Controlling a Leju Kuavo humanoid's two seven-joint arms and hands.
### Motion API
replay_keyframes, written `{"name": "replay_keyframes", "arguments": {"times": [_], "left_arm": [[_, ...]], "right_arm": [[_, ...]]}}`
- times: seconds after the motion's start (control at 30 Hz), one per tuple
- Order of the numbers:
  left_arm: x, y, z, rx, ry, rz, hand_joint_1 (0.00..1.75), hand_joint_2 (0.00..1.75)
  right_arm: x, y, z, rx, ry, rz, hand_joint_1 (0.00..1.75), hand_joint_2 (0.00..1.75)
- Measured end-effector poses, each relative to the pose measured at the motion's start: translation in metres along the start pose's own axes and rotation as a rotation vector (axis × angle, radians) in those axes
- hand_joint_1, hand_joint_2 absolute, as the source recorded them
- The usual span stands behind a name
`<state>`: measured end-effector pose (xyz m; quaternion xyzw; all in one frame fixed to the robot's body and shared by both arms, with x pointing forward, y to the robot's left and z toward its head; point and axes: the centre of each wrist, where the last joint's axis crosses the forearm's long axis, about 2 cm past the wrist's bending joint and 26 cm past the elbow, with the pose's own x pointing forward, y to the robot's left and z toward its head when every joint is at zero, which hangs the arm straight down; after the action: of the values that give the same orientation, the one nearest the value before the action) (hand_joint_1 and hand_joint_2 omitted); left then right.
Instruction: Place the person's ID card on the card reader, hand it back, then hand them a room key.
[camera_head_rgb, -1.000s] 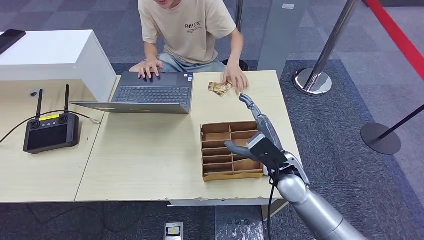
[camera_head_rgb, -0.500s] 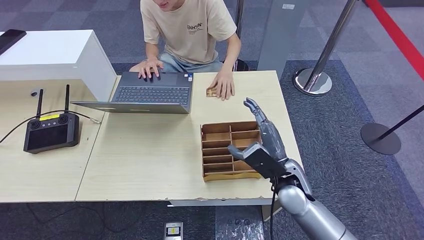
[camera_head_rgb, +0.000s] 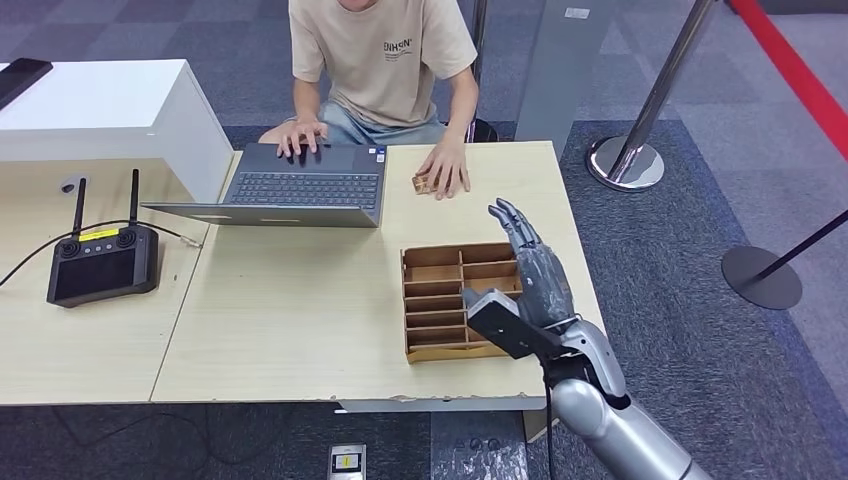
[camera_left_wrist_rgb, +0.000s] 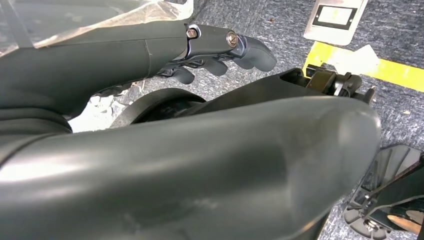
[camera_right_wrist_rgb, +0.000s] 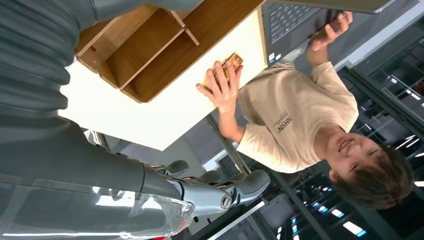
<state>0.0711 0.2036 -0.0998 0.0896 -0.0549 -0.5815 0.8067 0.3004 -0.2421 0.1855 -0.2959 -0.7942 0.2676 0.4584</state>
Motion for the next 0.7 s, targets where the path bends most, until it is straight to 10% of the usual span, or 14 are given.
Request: {"name": "replay_keyframes", "arguments": {"times": [0.7], "left_arm": [[0.0, 0.0, 0.0, 0.001, 0.007, -0.003, 0.0, 0.0]], "right_arm": [[-0.0009, 0.0003, 0.0017, 0.003, 0.015, 0.082, 0.42, 1.75]]}}
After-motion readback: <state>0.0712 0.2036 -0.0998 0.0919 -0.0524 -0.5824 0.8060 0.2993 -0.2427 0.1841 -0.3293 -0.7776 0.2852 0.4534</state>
